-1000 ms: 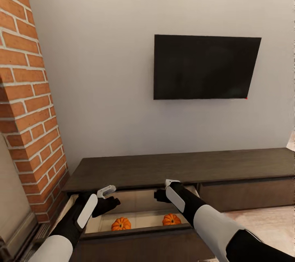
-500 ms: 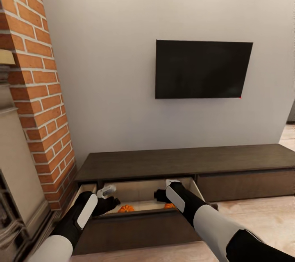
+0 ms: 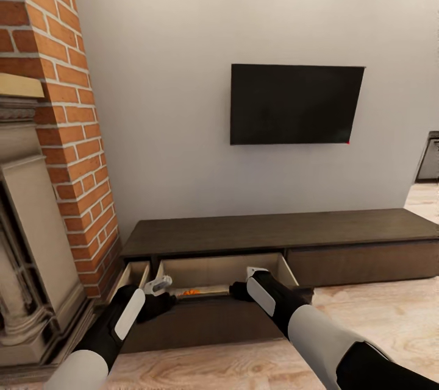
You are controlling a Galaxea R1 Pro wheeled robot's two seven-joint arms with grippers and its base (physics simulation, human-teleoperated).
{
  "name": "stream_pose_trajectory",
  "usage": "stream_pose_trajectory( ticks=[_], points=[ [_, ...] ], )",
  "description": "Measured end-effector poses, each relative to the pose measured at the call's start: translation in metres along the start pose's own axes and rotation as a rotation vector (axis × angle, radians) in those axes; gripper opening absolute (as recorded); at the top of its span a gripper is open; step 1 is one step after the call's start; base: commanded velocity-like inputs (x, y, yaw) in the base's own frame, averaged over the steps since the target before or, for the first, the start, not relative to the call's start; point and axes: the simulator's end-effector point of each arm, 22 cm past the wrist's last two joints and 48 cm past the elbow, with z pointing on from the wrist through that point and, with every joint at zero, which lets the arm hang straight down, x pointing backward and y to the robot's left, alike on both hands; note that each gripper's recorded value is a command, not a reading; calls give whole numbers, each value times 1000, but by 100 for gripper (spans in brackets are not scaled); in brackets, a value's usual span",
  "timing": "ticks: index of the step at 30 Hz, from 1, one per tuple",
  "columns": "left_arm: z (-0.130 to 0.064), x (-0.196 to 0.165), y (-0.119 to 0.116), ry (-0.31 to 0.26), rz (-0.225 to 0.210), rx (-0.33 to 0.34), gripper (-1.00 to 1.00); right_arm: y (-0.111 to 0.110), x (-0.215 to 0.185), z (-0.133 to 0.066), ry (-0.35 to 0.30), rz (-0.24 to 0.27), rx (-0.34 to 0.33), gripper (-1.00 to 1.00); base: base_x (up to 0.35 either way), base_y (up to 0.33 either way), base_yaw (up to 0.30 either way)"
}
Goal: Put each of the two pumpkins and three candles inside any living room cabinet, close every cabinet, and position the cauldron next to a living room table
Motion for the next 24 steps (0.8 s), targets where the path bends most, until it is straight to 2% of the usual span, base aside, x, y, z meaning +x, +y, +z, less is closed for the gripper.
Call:
stream_pose_trajectory(
  ticks=[12,24],
  points=[
    [0,0,0,0,0,1,100,-1,0,0,0,1,1,100,-240,0,0],
    [-1,-1,-1,-5,-1,2,100,-2,-1,0,-1,4,2,100,-24,0,0]
  ],
)
